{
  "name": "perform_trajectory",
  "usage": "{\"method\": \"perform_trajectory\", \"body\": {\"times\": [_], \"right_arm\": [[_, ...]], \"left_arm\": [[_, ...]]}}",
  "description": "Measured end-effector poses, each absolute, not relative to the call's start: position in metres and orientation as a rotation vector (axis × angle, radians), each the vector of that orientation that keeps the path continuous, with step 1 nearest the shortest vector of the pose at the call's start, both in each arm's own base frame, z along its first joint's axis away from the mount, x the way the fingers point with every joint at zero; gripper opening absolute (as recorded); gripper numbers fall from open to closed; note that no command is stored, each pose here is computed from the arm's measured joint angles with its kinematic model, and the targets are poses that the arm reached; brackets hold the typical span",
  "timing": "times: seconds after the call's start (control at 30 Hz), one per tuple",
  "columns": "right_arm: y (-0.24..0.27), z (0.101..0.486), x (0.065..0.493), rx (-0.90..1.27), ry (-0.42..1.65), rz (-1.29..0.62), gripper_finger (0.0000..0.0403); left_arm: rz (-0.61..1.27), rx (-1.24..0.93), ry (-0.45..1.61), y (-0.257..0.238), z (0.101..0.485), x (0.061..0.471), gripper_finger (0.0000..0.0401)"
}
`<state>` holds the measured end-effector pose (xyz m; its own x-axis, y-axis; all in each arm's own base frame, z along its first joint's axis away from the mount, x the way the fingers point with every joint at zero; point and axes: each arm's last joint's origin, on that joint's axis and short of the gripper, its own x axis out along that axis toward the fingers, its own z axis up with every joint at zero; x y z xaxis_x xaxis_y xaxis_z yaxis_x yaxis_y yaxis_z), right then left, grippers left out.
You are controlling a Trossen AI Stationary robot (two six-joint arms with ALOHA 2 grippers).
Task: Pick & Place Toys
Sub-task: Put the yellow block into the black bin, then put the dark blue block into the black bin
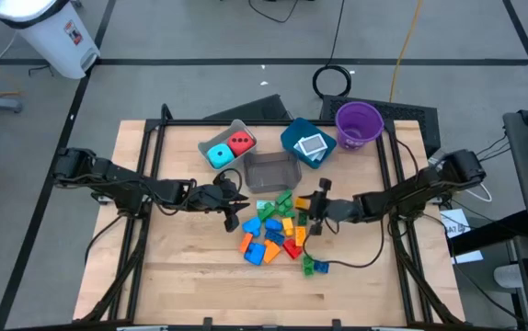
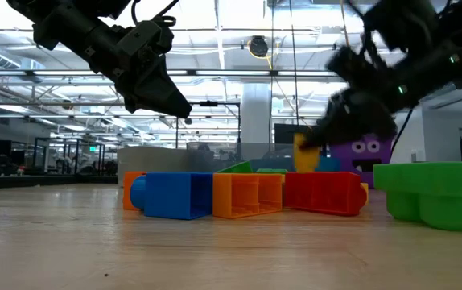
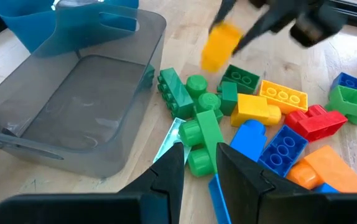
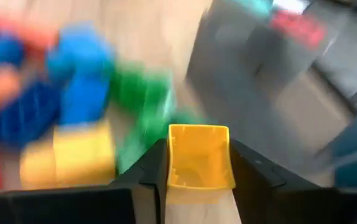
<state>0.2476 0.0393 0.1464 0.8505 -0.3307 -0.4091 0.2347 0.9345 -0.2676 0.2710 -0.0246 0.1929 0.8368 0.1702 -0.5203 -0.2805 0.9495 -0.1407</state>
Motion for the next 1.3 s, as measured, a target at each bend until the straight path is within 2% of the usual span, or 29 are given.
{"method": "perform_trajectory", "body": {"times": [0.23, 0.53, 0.73, 0.83, 1.13, 1.3], "right_arm": [[0.024, 0.186, 0.255, -0.139, 0.144, -0.408, 0.0101], [-0.028, 0.168, 0.262, 0.009, 0.216, -0.461, 0.0106], [-0.035, 0.164, 0.262, 0.034, 0.230, -0.440, 0.0110], [-0.035, 0.164, 0.262, 0.034, 0.227, -0.440, 0.0128], [-0.032, 0.165, 0.263, 0.036, 0.221, -0.428, 0.0217], [-0.018, 0.170, 0.266, 0.014, 0.170, -0.344, 0.0246]], "left_arm": [[0.230, -0.194, 0.508, -0.025, 0.195, 0.272, 0.0099], [0.226, -0.185, 0.498, -0.025, 0.196, 0.273, 0.0099], [0.226, -0.185, 0.498, -0.025, 0.196, 0.273, 0.0099], [0.225, -0.185, 0.498, -0.025, 0.196, 0.273, 0.0099], [0.225, -0.185, 0.498, -0.025, 0.196, 0.273, 0.0099], [0.225, -0.185, 0.498, -0.025, 0.196, 0.273, 0.0099]]}}
